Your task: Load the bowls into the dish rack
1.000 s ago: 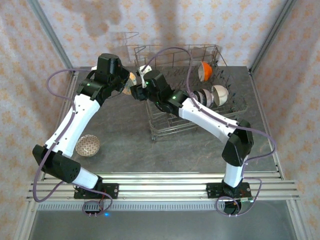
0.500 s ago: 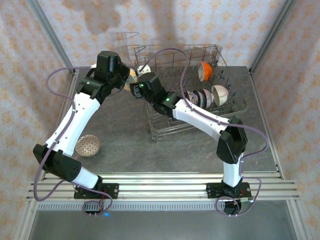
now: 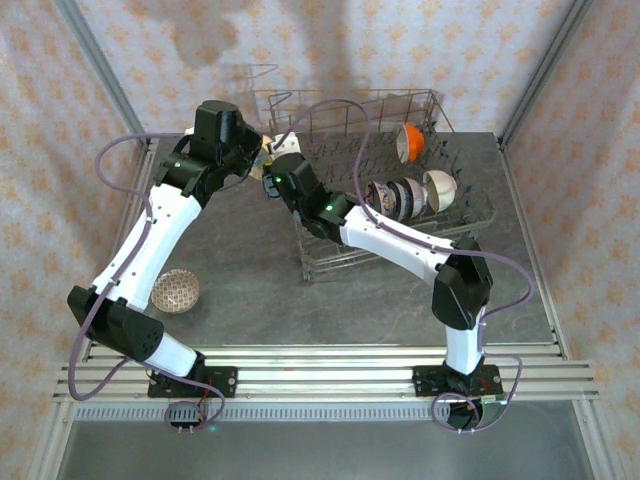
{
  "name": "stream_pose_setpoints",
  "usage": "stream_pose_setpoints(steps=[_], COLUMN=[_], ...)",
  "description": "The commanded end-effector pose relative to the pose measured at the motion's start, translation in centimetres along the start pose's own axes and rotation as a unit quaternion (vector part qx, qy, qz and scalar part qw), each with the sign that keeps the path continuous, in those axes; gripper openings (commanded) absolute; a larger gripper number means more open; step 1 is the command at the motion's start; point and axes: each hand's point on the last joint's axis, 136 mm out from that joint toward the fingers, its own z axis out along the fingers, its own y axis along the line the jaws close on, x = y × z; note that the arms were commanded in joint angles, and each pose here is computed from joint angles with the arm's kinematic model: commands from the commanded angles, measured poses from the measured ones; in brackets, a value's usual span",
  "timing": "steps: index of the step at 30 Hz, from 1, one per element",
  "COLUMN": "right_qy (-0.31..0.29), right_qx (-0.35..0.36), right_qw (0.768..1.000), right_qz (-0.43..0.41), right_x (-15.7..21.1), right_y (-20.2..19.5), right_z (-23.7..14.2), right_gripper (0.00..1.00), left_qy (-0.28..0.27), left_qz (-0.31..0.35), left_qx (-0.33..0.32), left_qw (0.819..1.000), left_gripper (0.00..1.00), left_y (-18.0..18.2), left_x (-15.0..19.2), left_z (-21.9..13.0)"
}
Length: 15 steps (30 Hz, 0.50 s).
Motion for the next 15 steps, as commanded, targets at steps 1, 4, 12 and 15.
stream_pose_setpoints(steps=[1, 4, 12, 15], right_qy=[-0.042, -0.047, -0.074, -0.081], right_qx=[0.041, 0.047, 0.058, 0.064], right_qw=[0.998, 0.998, 0.995, 0.994], right_qz=[0.012, 0.011, 0.023, 0.03], right_x=[-2.1, -2.5, -3.8, -4.4], right_y=[-1.6, -1.8, -2.4, -2.8], right_z=[-0.2, -0.3, -1.2, -1.5], right_gripper=[0.18, 0.09, 0.0, 0.0], left_qy=[-0.003, -0.002, -0.006, -0.01], left_qz=[-0.003, -0.005, -0.001, 0.01], left_qx=[0.032, 0.036, 0.043, 0.059], left_qw=[0.999, 0.999, 0.999, 0.998], left_gripper=[0.0, 0.0, 0.08, 0.24], left_y=[-2.1, -2.2, -2.4, -3.3], left_x=[-0.3, -0.3, -0.3, -0.3], left_z=[-1.3, -1.4, -1.9, -2.4])
